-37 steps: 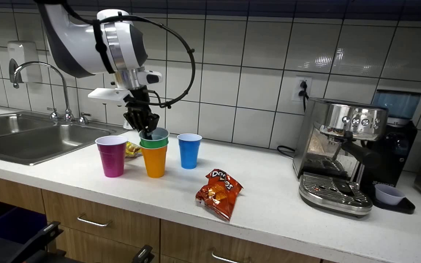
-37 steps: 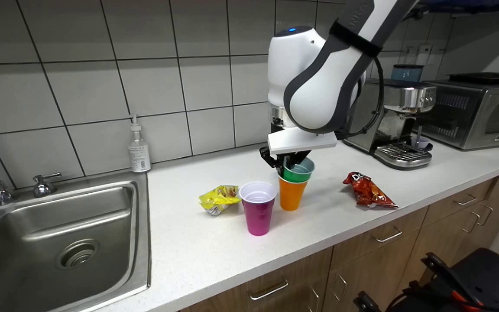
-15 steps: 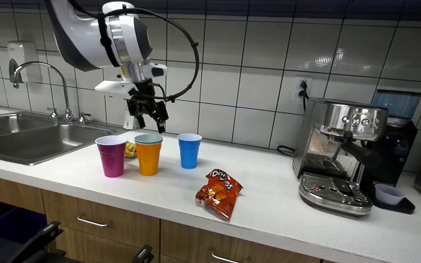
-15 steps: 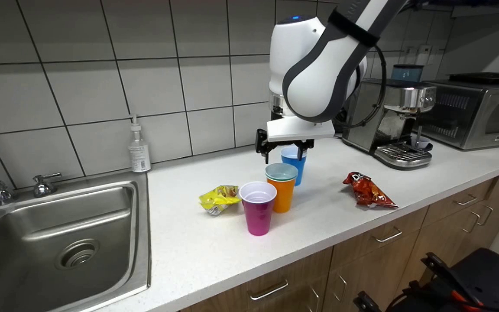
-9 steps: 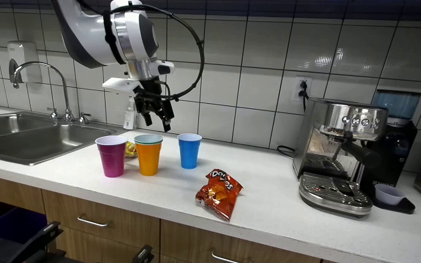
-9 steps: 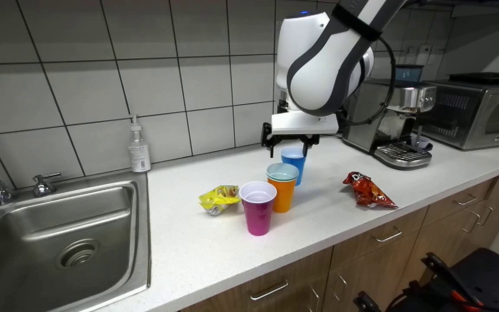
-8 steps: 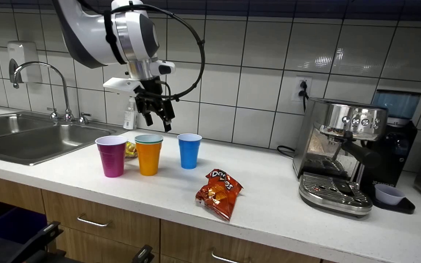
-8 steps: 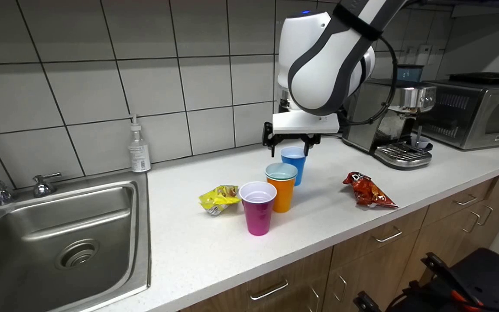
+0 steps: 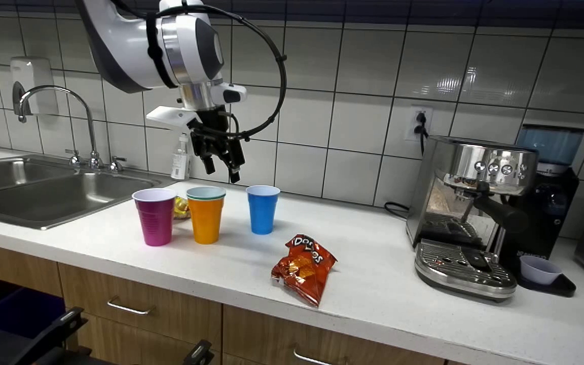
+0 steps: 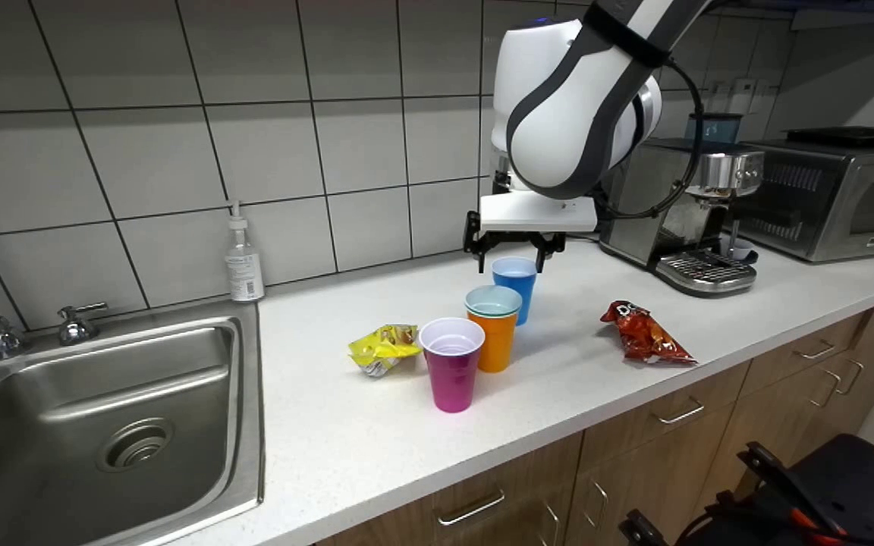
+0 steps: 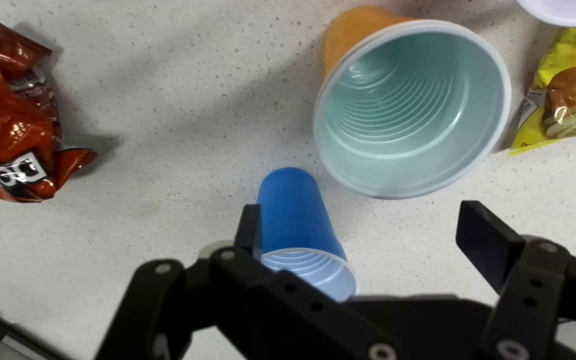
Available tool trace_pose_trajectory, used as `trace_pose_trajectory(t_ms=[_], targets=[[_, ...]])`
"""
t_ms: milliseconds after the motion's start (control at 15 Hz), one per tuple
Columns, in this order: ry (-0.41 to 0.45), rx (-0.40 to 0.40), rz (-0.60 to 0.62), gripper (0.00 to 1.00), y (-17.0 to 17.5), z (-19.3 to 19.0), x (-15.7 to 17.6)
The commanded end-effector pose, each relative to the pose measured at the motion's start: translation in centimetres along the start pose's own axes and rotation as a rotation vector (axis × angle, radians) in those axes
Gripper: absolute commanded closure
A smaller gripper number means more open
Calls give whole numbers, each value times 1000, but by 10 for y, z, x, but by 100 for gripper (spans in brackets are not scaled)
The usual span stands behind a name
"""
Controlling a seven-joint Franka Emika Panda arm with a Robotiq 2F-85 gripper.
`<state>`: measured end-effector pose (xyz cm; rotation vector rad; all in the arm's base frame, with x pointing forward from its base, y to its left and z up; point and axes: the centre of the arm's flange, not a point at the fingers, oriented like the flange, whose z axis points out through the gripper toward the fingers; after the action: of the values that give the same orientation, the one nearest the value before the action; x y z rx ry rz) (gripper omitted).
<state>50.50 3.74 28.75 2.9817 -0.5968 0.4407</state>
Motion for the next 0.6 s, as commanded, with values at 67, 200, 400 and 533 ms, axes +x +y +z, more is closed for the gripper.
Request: trace_pose_trajectory(t_ms=[67,200,400,533], targets=[[3,-14,8,0,-1,5,1],[29,-10,11,0,-1,7,2],[53,-5,37,0,1,7,7],[65,-6,54,0,1,8,10]])
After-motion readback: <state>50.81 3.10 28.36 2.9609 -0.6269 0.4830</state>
